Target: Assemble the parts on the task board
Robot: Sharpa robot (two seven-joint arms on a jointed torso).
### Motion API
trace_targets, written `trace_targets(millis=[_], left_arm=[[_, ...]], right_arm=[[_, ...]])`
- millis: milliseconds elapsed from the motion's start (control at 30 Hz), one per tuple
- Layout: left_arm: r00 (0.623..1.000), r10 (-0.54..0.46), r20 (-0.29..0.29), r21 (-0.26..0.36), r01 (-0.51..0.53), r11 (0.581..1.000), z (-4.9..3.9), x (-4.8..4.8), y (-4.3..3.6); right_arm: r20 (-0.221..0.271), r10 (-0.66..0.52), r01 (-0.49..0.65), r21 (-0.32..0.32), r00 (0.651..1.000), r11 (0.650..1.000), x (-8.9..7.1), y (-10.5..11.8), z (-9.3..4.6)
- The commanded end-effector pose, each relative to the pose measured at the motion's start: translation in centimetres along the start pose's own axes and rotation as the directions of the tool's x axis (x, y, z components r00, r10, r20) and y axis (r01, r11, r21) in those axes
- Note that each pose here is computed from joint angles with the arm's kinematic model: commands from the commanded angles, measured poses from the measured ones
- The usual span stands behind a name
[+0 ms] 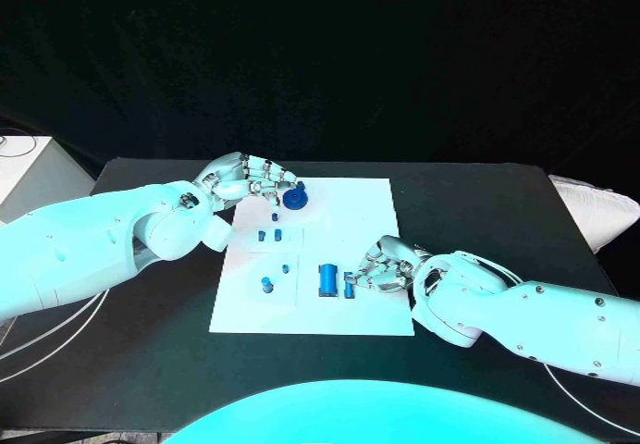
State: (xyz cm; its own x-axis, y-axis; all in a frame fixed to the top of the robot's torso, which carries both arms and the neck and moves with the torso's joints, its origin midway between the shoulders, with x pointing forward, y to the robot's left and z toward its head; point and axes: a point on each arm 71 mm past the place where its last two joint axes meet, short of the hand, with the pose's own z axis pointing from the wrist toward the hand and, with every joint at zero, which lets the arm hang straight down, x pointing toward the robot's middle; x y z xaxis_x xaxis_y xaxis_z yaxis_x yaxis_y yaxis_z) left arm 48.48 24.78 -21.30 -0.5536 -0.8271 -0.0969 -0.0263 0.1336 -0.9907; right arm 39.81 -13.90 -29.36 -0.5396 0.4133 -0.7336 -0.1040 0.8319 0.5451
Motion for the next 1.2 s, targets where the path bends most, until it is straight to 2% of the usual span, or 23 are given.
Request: trace_targets(millis=[33, 300, 533, 767, 900, 1067, 1200], left_arm=[[1.000, -0.005, -0.018, 0.009, 0.005, 1.000, 0.07, 0.26, -0.09], [1.000, -0.005, -0.018, 0.009, 0.005, 1.000, 0.07, 0.27, -0.09], [1.000, -0.005, -0.019, 0.009, 0.006, 1.000, 0.10, 0.29, -0.09], [1.000, -0.005, -0.015, 0.010, 0.005, 1.000, 0.07, 0.22, -0.09], [1.000, -0.012, -0.006, 0.014, 0.012, 1.000, 0.07, 0.13, -0.11], [0.999, -0.033, 0.023, 0.025, 0.033, 0.999, 0.19, -0.26, -0.08], [0.997, -0.052, 0.063, 0.041, 0.050, 0.998, 0.46, -0.81, 0.04]], right_arm=[[-0.044, -0.044, 0.044, 0.004, 0.998, 0.999, 0.4, 0.0, 0.1], [-0.057, -0.077, 0.078, 0.004, 0.995, 0.997, 0.6, 0.1, 0.2], [-0.033, -0.070, 0.070, -0.010, 0.997, 0.998, 0.5, 0.4, 0.0], [0.032, -0.023, 0.025, -0.040, 0.999, 0.999, 0.0, 0.4, -0.5], [0.107, 0.072, -0.061, -0.096, 0.992, 0.994, -0.9, 0.2, -0.6], [0.193, 0.200, -0.166, -0.179, 0.960, 0.970, -2.5, -0.1, -0.7], [0.213, 0.305, -0.253, -0.242, 0.928, 0.937, -3.9, -0.6, -0.4]])
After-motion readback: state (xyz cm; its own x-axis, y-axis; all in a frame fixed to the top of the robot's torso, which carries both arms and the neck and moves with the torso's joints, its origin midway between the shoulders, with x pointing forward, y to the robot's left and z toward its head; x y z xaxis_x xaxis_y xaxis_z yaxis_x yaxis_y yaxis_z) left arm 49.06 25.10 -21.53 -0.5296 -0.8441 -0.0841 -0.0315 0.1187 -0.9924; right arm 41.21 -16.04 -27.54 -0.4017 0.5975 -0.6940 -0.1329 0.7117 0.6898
